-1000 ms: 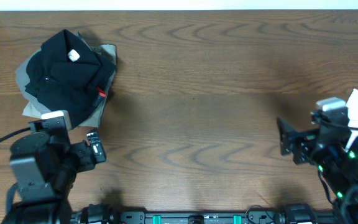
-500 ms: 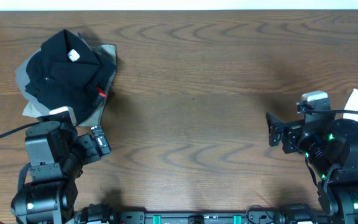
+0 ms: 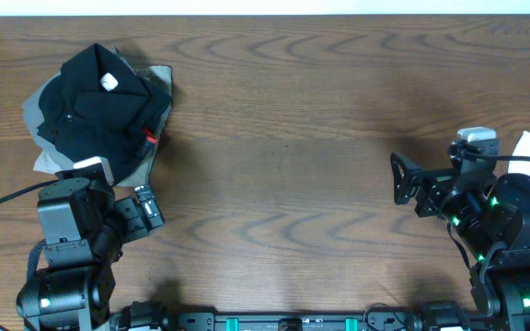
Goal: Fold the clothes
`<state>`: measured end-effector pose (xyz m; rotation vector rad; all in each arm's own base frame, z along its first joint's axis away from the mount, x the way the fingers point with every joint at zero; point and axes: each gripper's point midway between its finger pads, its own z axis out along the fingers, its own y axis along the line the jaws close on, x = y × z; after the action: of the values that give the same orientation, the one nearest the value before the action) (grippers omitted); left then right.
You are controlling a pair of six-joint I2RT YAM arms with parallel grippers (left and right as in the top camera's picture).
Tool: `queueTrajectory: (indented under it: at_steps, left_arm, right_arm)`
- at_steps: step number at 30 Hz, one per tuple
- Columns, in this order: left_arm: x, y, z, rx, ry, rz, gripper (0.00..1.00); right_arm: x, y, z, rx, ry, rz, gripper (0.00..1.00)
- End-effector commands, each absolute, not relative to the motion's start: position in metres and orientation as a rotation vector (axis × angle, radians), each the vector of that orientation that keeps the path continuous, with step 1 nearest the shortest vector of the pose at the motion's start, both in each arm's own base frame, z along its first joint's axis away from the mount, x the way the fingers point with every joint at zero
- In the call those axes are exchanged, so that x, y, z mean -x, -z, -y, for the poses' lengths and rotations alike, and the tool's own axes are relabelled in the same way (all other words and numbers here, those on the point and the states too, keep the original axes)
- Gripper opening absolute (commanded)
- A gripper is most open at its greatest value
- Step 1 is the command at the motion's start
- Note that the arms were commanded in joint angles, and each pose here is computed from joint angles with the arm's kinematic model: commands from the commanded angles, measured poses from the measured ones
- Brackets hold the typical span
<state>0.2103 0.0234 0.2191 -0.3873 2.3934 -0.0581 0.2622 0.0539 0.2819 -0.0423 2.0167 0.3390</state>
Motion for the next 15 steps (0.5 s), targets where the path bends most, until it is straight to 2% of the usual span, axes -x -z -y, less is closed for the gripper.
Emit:
queueTrajectory:
  at_steps: [1, 5, 9, 15]
  left_arm:
    - [-0.211, -0.219, -0.022, 0.39, 0.069, -2.393, 0.98]
    - [-0.211, -0.219, -0.022, 0.39, 0.069, -2.393, 0.98]
    - [-0.211, -0.219, -0.022, 0.39, 0.069, -2.393, 0.98]
    - [-0.211, -0.219, -0.022, 0.39, 0.069, -2.393, 0.98]
  right_arm:
    - [-0.266, -0.286, -0.049, 0.026, -0.302, -1.991, 0.99]
    - [-0.267, -0.303, -0.038, 0.006, -0.231, -1.915, 0.99]
    - [-0.249, -0.316, -0.02, -0.059, -0.145, -1.825, 0.99]
    - [-0.222, -0.309, -0.013, -0.073, -0.139, -1.67, 0.99]
